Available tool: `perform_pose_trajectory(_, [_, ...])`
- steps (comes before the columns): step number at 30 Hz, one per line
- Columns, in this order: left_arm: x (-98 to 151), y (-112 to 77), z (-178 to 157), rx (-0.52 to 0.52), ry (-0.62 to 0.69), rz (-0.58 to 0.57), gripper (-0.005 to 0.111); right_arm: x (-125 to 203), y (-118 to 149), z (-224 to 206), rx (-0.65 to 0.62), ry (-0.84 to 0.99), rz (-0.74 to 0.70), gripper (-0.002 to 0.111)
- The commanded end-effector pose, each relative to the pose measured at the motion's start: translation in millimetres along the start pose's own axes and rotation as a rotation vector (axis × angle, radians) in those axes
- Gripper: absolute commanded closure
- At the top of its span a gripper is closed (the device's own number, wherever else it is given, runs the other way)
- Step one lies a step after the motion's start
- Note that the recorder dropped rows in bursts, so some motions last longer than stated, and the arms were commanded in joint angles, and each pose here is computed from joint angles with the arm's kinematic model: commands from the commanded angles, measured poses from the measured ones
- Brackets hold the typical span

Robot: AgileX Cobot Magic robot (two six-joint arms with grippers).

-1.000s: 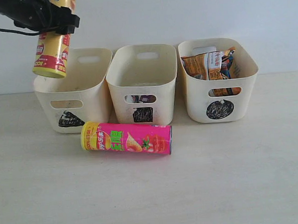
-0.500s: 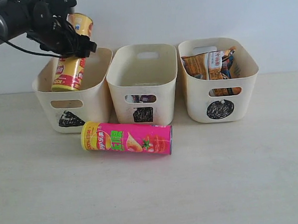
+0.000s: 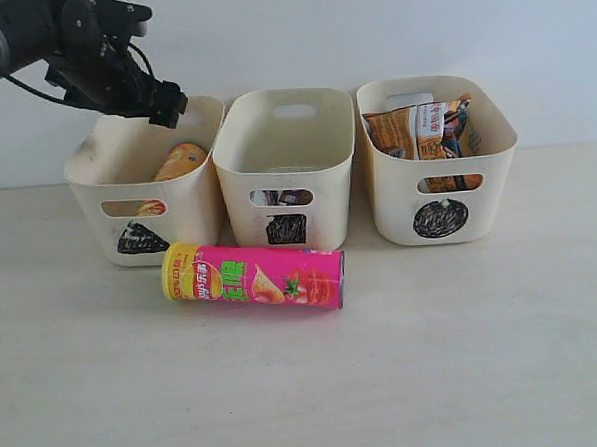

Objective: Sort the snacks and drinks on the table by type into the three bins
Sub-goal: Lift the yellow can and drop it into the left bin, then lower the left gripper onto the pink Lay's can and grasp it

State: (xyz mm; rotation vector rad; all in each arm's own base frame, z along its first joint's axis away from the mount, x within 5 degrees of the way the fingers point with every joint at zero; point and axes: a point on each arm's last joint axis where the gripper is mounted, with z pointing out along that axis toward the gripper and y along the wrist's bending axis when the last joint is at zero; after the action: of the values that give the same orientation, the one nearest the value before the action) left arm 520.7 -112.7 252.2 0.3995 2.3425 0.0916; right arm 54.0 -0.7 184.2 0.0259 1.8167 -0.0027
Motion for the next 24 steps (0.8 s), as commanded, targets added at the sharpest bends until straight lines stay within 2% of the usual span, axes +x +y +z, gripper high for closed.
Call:
perform_pose_trajectory(1, [-11.7, 8.1, -39.8, -0.004, 0.022, 0.071, 0.067, 0.6, 0.2, 0.0, -0.004, -0.006, 0.000, 0.108])
perform_pose_trajectory(3, [-11.2, 9.4, -50.5, 0.003, 0.058, 0.135, 0.095, 0.6, 0.2, 0.0, -0.004, -0.006, 0.000, 0.108])
perform_pose_trajectory(4, [-9.6, 9.5, -55.3, 0.012, 0.084, 0.174, 0.102, 0.6, 0.2, 0.0, -0.004, -0.006, 0.000, 0.108])
perform_pose_trajectory(10, [4.9, 9.2, -71.2, 0.038, 0.161, 0.291, 0.103, 0.6, 0.2, 0.0, -0.004, -0.006, 0.000, 0.108])
perform_pose_trajectory(13, [17.2, 7.7, -82.7, 0.037, 0.121, 0.322, 0.103, 0.6, 0.2, 0.0, -0.004, -0.006, 0.000, 0.108])
perform_pose_trajectory(16, [30.9, 4.4, -93.7, 0.051, 0.062, 0.423, 0.103, 0.6, 0.2, 0.0, -0.004, -0.006, 0.000, 0.108])
perform_pose_trajectory(18, [41.6, -1.1, -100.3, 0.104, 0.049, 0.511, 0.103, 0.6, 0.2, 0.0, -0.004, -0.006, 0.000, 0.108])
perform_pose_trajectory(19, [48.9, -4.7, -104.9, 0.143, 0.045, 0.590, 0.103, 0.6, 0.2, 0.0, -0.004, -0.006, 0.000, 0.108])
perform_pose_trajectory(24, [66.3, -24.0, -126.4, 0.349, -0.037, 0.732, 0.103, 0.6, 0.2, 0.0, -0.004, -0.006, 0.000, 0.108])
